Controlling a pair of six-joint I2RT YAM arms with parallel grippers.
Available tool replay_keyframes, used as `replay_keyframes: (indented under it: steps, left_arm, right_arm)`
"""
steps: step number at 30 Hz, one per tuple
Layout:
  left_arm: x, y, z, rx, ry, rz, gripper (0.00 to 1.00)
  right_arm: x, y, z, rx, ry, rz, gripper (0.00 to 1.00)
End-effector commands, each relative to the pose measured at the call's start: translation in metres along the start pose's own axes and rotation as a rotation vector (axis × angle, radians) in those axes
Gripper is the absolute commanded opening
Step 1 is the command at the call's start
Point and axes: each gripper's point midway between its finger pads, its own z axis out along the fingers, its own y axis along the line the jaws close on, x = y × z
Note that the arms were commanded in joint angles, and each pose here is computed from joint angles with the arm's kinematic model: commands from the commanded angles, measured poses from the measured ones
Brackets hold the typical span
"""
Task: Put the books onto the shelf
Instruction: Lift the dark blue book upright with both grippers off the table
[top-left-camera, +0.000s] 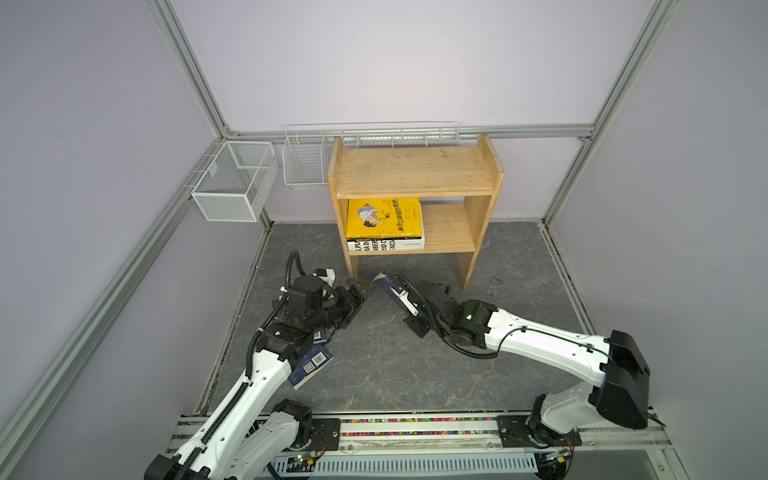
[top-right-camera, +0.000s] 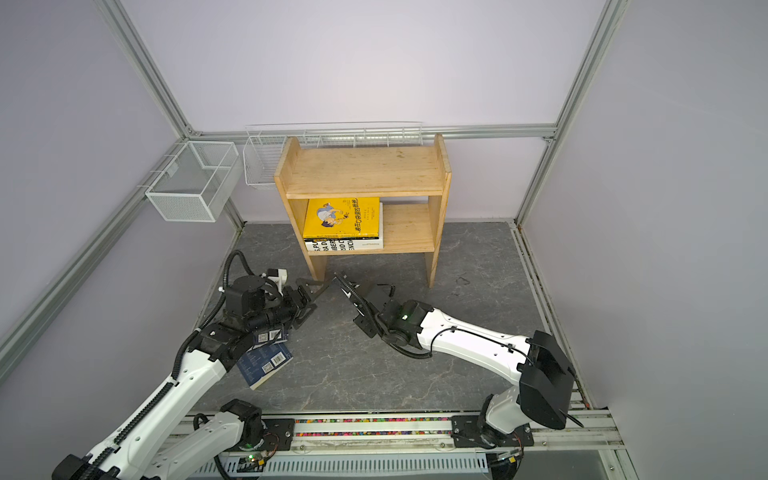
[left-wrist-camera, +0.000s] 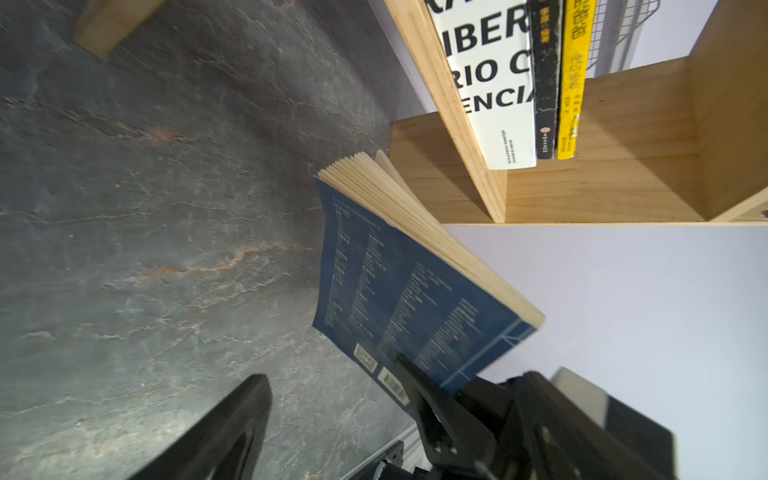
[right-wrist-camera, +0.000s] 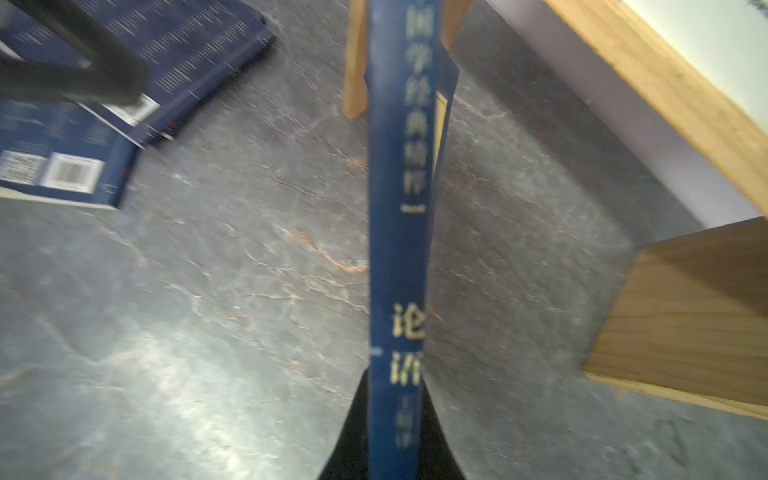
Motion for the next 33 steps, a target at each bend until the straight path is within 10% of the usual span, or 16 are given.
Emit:
replay_keyframes:
  steps: [1, 18, 28, 33]
  left_arm:
    - [0.003, -0.016, 0.001, 0.061, 0.043, -0.034, 0.94]
    - [0.011, 0.033, 0.028, -0.051, 0.173, -0.159, 0.73]
    - [0.010, 0.060, 0.027, -0.157, 0.183, -0.116, 0.24]
    - [0.005, 0.059, 0.023, -0.144, 0.164, -0.102, 0.00]
  right_arm:
    - [0.000, -0.014, -0.001, 0.133, -0.008, -0.171, 0.07]
    - [-0.015, 0.032, 0.007, 0.235, -0.069, -0.477, 0.07]
    - [-0.024, 0.062, 0.011, 0.250, -0.131, -0.583, 0.10]
    - [-0.025, 0.072, 0.010, 0.252, -0.149, -0.573, 0.33]
